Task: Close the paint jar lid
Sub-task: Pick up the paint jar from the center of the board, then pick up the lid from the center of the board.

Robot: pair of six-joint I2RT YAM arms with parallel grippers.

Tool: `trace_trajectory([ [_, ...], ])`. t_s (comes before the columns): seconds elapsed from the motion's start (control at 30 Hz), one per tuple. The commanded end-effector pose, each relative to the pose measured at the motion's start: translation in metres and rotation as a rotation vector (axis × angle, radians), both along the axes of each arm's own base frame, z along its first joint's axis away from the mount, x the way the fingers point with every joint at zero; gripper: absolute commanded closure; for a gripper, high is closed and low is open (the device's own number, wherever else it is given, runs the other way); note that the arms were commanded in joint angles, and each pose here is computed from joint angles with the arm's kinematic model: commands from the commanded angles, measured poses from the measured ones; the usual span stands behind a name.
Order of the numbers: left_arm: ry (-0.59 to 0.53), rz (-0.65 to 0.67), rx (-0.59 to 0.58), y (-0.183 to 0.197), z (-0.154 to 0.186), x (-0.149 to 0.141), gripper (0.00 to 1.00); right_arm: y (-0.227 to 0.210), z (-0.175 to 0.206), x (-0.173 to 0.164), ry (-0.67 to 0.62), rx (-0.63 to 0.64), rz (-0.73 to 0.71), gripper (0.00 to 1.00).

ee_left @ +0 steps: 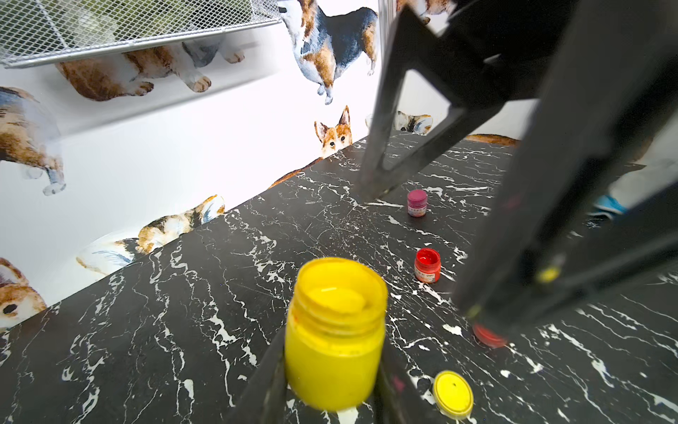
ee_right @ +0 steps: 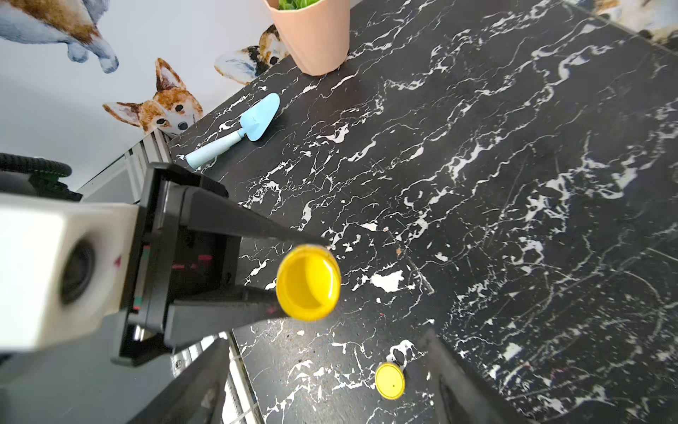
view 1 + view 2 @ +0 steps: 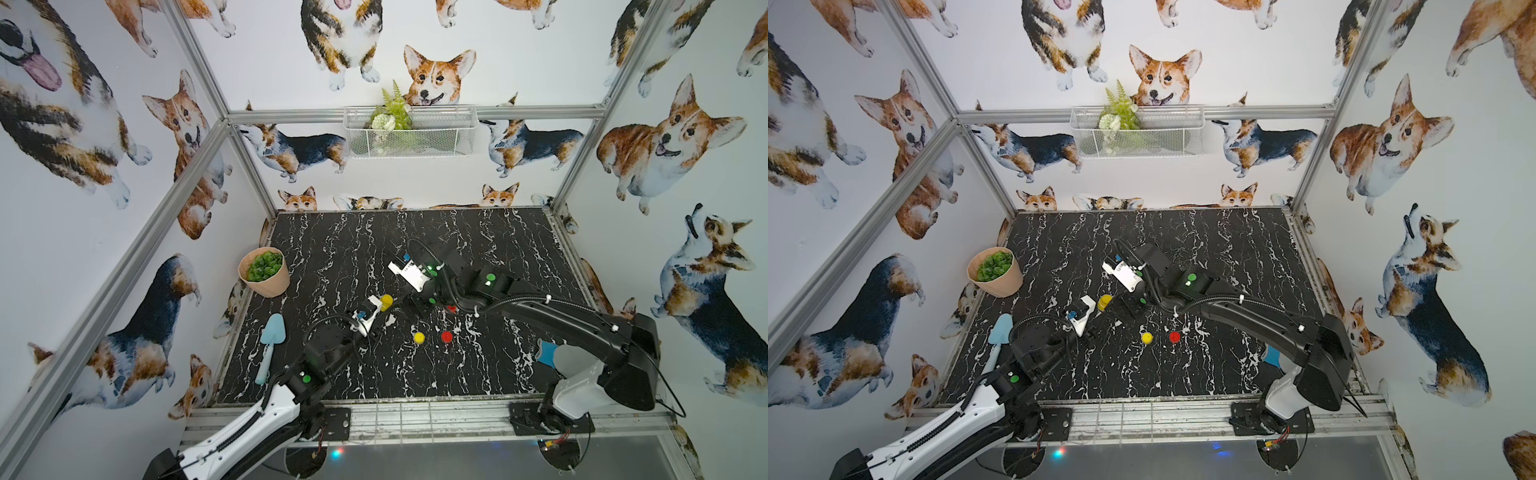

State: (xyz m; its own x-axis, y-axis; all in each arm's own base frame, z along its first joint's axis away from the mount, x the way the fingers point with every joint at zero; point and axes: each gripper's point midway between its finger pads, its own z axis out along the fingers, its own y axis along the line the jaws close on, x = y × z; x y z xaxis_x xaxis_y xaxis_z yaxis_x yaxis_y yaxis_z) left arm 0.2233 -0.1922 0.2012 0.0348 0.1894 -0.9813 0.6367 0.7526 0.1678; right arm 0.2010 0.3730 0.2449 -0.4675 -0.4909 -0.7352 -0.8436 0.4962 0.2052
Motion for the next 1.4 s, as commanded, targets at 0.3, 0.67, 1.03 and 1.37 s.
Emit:
trace_trajectory([
  [0.3, -0.050, 0.109, -0.110, 0.033, 0.042, -0.010, 0.69, -0.070, -0.106, -0.004, 0.047, -0.127, -0.267, 0.27],
  [0.67, -0.087, 0.107, -0.176, 0.048, 0.083, -0.026, 0.68, -0.041, -0.175, -0.001, 0.063, -0.304, -0.239, 0.32],
  [1.03, -0.080, 0.106, -0.164, 0.046, 0.077, -0.025, 0.68, -0.045, -0.202, 0.006, 0.071, -0.426, -0.286, 0.36],
  [1.37, -0.090, 0.106, -0.168, 0.047, 0.080, -0.028, 0.68, -0.043, -0.216, 0.004, 0.097, -0.461, -0.276, 0.45],
])
